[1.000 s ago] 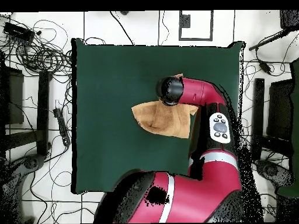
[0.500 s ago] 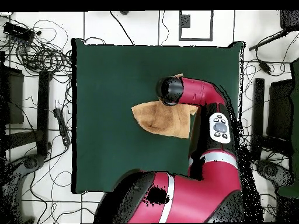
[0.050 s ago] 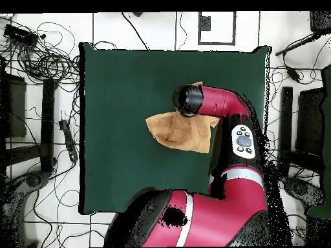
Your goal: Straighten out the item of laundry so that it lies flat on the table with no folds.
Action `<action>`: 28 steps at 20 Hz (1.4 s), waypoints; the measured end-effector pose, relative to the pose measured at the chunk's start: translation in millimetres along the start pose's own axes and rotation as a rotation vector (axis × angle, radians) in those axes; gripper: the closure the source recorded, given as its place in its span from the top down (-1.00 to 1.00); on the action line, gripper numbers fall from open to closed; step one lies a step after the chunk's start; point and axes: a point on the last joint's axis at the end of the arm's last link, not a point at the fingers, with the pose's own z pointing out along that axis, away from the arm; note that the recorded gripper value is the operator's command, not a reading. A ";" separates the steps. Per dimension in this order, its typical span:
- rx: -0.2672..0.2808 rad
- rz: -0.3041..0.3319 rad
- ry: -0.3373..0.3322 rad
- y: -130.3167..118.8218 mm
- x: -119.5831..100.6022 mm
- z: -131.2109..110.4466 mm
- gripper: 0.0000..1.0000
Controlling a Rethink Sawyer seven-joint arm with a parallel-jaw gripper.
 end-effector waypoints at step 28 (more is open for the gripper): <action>0.005 -0.006 -0.015 0.9 -0.3 1.6 1.00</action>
